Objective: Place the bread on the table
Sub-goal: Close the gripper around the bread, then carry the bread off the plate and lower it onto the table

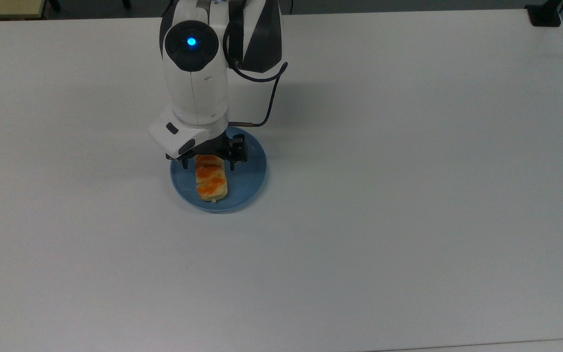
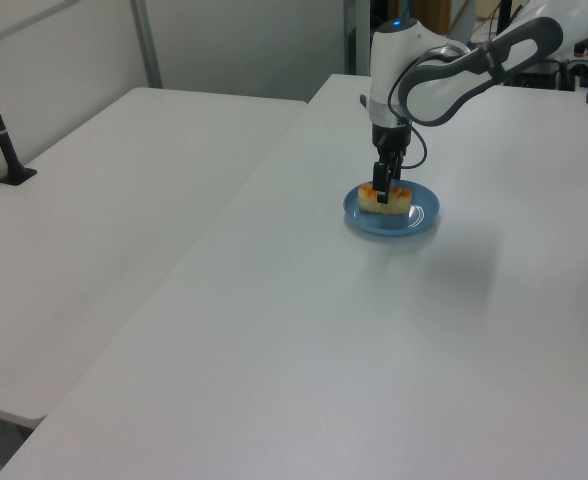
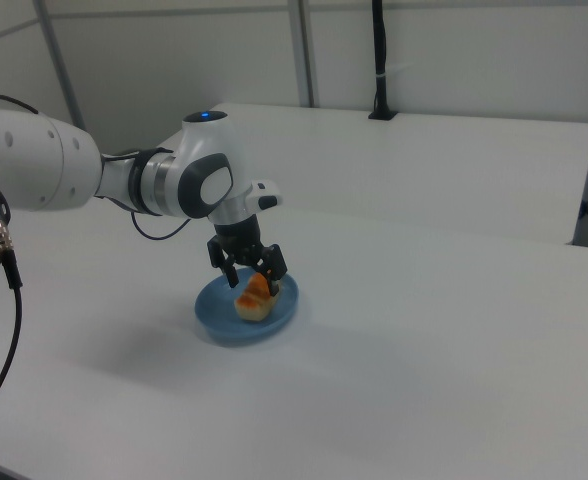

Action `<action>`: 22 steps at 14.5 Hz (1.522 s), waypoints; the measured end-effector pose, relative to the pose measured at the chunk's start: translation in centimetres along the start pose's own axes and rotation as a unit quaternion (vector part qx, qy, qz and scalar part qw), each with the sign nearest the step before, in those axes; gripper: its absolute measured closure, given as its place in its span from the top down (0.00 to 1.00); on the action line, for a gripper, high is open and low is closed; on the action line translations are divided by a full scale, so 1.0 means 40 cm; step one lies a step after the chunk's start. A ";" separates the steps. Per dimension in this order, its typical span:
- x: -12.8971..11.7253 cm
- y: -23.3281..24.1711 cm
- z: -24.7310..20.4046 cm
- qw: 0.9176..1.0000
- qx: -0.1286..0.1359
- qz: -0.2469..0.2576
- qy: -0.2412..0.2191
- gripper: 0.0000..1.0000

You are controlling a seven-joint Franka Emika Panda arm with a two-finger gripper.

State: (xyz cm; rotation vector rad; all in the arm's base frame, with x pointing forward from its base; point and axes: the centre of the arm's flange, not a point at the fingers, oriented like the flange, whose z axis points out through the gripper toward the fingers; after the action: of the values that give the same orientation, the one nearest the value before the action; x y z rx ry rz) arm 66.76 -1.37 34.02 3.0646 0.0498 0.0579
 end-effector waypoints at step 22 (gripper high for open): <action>-0.165 0.608 -0.077 1.000 -0.009 -0.012 -0.023 0.26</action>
State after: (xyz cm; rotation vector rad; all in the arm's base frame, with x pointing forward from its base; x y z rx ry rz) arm 60.80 -25.59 38.71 3.0452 0.0828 -0.0124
